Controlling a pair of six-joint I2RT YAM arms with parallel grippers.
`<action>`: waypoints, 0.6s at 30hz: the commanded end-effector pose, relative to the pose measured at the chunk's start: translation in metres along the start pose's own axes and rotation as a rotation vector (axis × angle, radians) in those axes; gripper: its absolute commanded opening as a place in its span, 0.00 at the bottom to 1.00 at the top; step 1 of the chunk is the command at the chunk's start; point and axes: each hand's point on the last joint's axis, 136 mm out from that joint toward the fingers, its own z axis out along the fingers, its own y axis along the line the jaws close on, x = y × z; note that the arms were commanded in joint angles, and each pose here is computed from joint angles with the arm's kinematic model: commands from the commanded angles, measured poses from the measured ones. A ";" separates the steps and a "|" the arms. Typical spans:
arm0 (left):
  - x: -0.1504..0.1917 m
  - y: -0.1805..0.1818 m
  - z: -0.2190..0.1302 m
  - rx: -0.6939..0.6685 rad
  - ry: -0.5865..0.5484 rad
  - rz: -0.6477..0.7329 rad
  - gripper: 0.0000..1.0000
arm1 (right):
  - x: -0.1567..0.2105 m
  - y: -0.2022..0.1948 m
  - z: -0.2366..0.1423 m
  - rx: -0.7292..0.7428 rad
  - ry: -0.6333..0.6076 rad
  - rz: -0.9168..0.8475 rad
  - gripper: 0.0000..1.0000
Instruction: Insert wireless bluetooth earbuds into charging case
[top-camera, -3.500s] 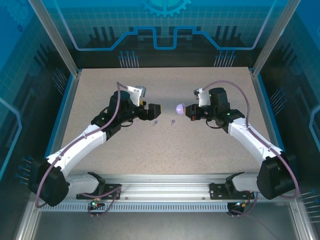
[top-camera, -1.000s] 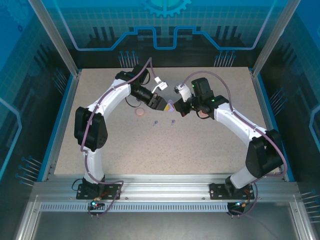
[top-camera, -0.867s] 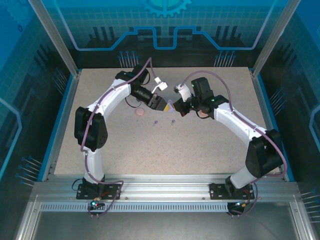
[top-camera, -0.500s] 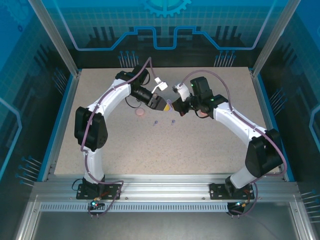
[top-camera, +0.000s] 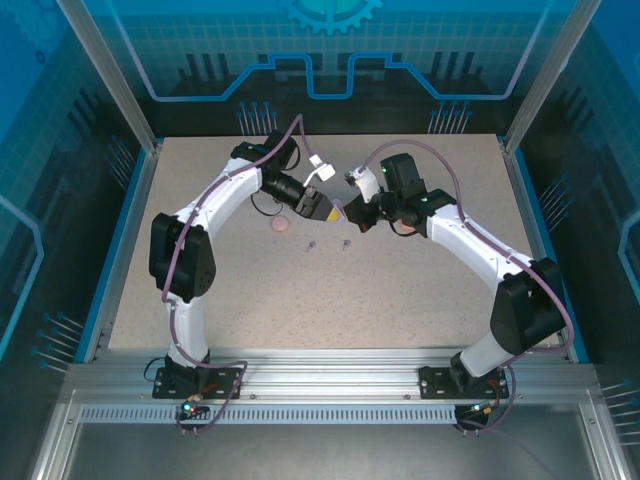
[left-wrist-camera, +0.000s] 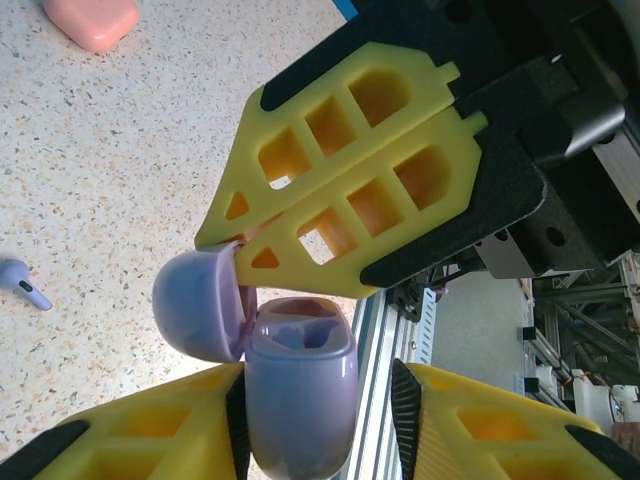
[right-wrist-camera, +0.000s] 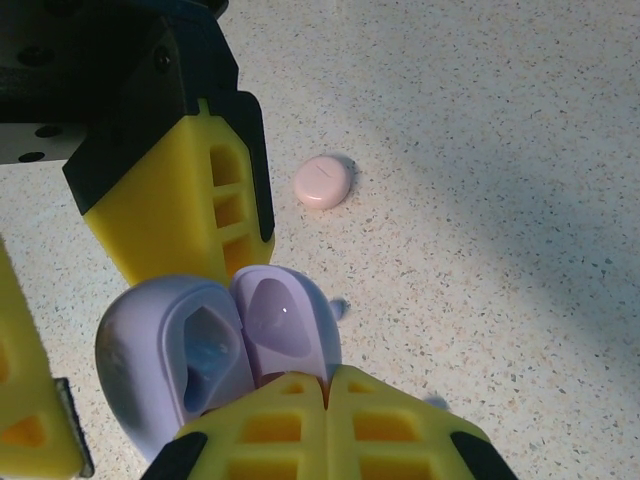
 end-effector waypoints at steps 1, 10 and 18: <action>-0.004 -0.001 0.001 0.038 -0.016 0.015 0.40 | -0.010 0.008 0.002 -0.029 -0.015 -0.003 0.00; -0.004 -0.001 0.002 0.041 -0.015 0.015 0.38 | -0.012 0.008 0.002 -0.033 -0.019 -0.003 0.00; -0.003 0.002 0.003 0.034 -0.016 0.015 0.37 | -0.013 0.009 0.001 -0.032 -0.021 -0.004 0.00</action>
